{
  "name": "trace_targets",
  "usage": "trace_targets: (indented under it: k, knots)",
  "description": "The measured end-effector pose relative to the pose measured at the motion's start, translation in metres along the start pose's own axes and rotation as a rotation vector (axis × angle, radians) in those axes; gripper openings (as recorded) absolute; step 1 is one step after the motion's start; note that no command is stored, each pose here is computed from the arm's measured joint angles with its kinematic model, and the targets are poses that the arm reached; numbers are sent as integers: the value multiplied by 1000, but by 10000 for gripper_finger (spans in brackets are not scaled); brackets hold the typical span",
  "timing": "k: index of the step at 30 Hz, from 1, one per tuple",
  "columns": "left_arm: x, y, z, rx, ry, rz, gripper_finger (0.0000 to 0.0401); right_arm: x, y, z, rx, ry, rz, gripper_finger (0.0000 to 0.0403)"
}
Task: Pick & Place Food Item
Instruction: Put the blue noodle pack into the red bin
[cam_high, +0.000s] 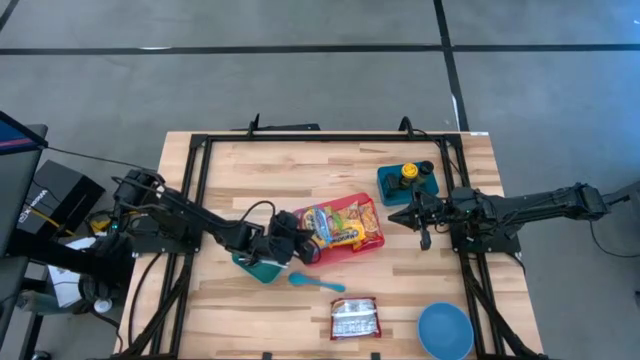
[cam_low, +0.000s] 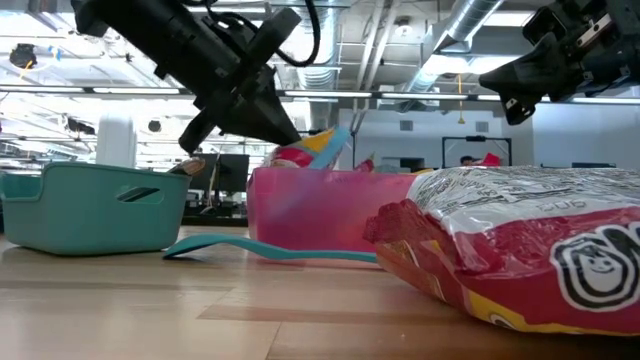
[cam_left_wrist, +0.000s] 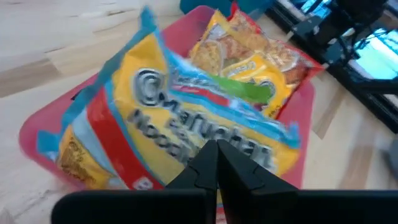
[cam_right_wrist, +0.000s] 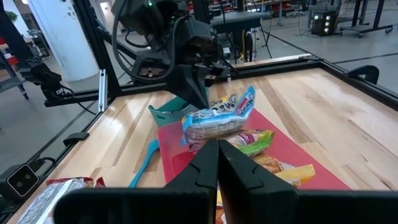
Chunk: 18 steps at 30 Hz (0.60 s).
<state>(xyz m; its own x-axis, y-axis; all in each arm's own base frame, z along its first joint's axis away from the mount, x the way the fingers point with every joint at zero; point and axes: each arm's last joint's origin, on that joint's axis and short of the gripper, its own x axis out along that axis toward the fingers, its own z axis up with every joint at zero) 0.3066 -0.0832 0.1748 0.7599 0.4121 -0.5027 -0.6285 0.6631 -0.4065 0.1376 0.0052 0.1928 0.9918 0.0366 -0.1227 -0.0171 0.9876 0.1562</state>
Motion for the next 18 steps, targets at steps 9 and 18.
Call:
trace_targets:
  k: [9, 18]
  knots:
    - [-3, 2, 3, 11, -9, 22, 0, 0, 0, 0, 0, 0, 0, 1]
    - [-3, 2, 4, 8, -35, 38, 0, 0, 0, 0, 0, 0, 0, 1]
